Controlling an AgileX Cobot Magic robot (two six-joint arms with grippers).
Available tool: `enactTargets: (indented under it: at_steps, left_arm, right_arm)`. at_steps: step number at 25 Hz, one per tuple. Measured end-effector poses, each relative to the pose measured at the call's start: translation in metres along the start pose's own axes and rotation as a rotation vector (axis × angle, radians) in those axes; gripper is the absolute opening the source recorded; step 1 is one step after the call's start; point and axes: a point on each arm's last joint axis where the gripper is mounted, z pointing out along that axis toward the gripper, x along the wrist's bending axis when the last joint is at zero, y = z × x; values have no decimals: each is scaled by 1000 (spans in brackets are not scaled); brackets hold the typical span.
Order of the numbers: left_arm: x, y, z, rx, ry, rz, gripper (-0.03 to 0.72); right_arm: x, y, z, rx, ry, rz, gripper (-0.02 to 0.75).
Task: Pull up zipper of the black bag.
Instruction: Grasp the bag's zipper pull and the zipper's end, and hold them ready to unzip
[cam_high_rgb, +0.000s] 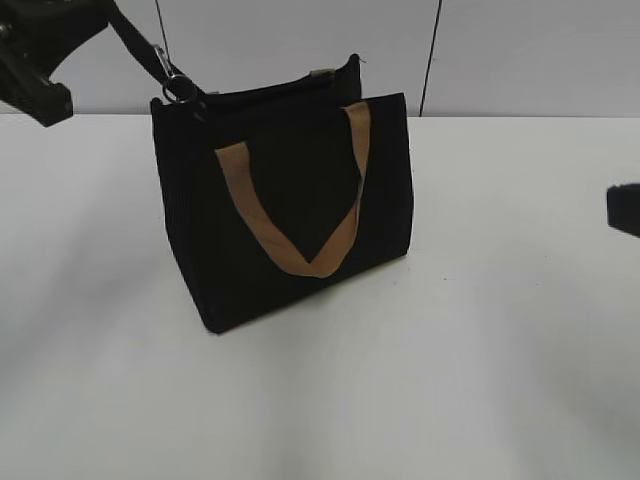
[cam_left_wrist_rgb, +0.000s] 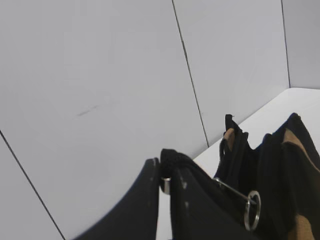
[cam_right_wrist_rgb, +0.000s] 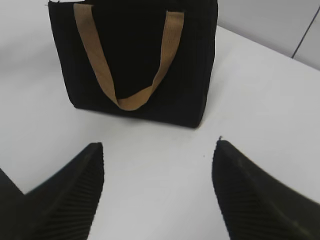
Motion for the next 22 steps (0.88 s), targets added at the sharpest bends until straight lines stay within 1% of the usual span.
enactTargets:
  at_steps: [2,4,6,10,12,17,22]
  left_arm:
    - [2,3,2,-8,3,7,19]
    - [4,4,6,-11,2,9,19]
    - [6,2,9,-10,-1,6,19]
    - [7,-1,14,-11,-6,-4,19]
    - [7,-2,16,-11,-7,-5,19]
    - [12,3,21,-26,-2,7,19]
    - [15,8,23,-33,0,23,19]
  right_arm:
    - [-8,10,10,-13,22,-14,515]
    - [-18,17,27,-10,62,-2,515]
    - [-26,25,41,-32,98,18,515]
    - [-28,44,70,-92,180,-25,515]
    - [-24,53,88,-98,222,-65,515]
    - [-11,71,139,-69,285,-125,515]
    - [4,91,183,-69,348,-177,515]
